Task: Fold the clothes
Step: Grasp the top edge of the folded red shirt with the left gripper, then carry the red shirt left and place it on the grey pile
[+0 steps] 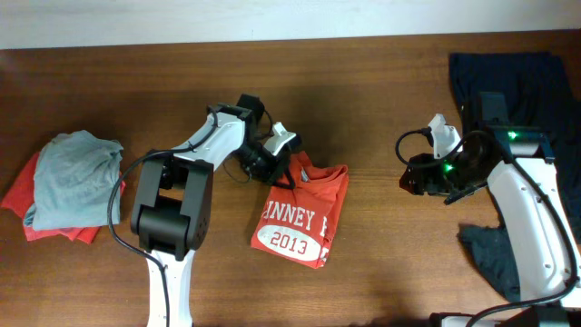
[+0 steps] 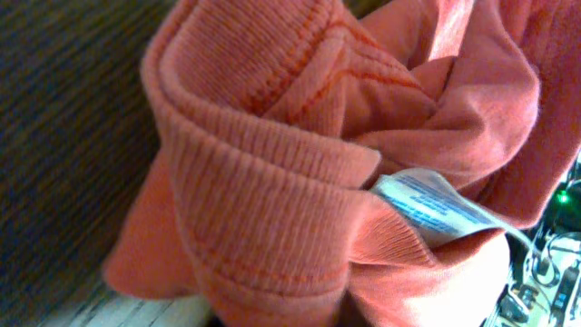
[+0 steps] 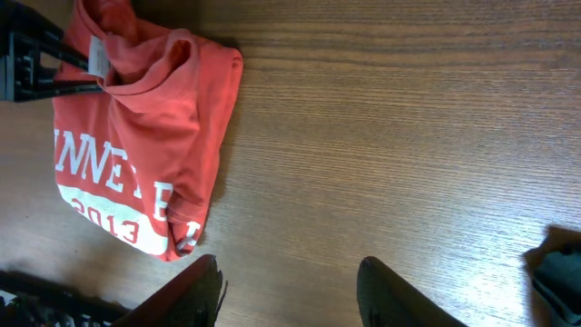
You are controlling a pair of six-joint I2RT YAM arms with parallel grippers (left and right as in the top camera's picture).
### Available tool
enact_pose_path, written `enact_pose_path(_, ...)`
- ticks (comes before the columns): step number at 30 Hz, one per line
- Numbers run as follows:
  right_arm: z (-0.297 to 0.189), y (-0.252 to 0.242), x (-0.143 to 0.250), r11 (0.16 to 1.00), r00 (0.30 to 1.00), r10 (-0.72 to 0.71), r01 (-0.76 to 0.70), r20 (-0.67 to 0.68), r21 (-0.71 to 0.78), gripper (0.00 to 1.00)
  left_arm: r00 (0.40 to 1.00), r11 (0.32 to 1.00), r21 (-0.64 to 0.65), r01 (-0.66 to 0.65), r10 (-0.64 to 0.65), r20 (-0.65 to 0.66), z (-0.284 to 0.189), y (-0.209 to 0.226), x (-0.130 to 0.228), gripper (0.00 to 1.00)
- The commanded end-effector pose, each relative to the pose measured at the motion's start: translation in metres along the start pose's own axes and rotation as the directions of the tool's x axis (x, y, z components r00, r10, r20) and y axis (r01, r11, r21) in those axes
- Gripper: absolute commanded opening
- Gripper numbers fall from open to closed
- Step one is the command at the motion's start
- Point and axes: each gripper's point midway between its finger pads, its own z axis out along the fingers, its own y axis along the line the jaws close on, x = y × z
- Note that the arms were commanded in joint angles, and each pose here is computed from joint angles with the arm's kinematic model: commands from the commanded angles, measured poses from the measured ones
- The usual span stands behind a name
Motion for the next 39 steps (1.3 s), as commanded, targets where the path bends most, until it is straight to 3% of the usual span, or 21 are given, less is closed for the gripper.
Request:
enact_pose_path(1,-0.003,-0.002,-0.003,1.0,1.0,0.0,0.0,0.009,0.007,0.54,0.997,0.992,-0.116,0.051,-0.057,-0.051,0.001,0.031,0.011,0.01)
enact_pose_path(6,-0.003,-0.005,-0.001,1.0,1.0,-0.016,0.016,0.001,0.027,0.54,0.995,0.964,-0.252,0.087,-0.072,0.068,-0.069,0.036,-0.006,0.0)
enact_pose_path(11,-0.003,-0.012,0.0,0.998,1.0,-0.019,0.019,-0.004,0.066,0.54,0.976,0.87,-0.457,0.184,-0.107,0.188,-0.15,0.038,0.003,0.01)
enact_pose_path(18,-0.003,-0.012,0.001,0.998,1.0,-0.018,0.019,-0.007,0.066,0.54,0.944,0.717,-0.621,0.318,-0.176,0.28,-0.227,0.041,0.044,0.0)
enact_pose_path(22,-0.003,-0.012,0.002,0.998,1.0,-0.017,0.018,-0.011,0.066,0.54,0.901,0.553,-0.711,0.434,-0.26,0.348,-0.271,0.057,0.079,0.0)
enact_pose_path(25,-0.003,-0.012,0.002,0.998,1.0,-0.017,0.018,-0.011,0.066,0.54,0.859,0.478,-0.713,0.512,-0.298,0.417,-0.292,0.065,0.093,0.0)
enact_pose_path(32,-0.003,-0.012,0.002,0.998,1.0,-0.02,0.021,-0.012,0.066,0.54,0.752,0.391,-0.643,0.659,-0.339,0.565,-0.337,0.094,0.125,0.01)
enact_pose_path(36,-0.003,-0.012,0.003,0.998,1.0,-0.019,0.02,-0.014,0.066,0.54,0.684,0.356,-0.585,0.729,-0.328,0.652,-0.363,0.115,0.138,0.0)
enact_pose_path(39,-0.003,-0.012,0.004,0.998,1.0,-0.018,0.019,-0.018,0.065,0.54,0.668,0.352,-0.572,0.741,-0.301,0.681,-0.377,0.125,0.143,0.01)
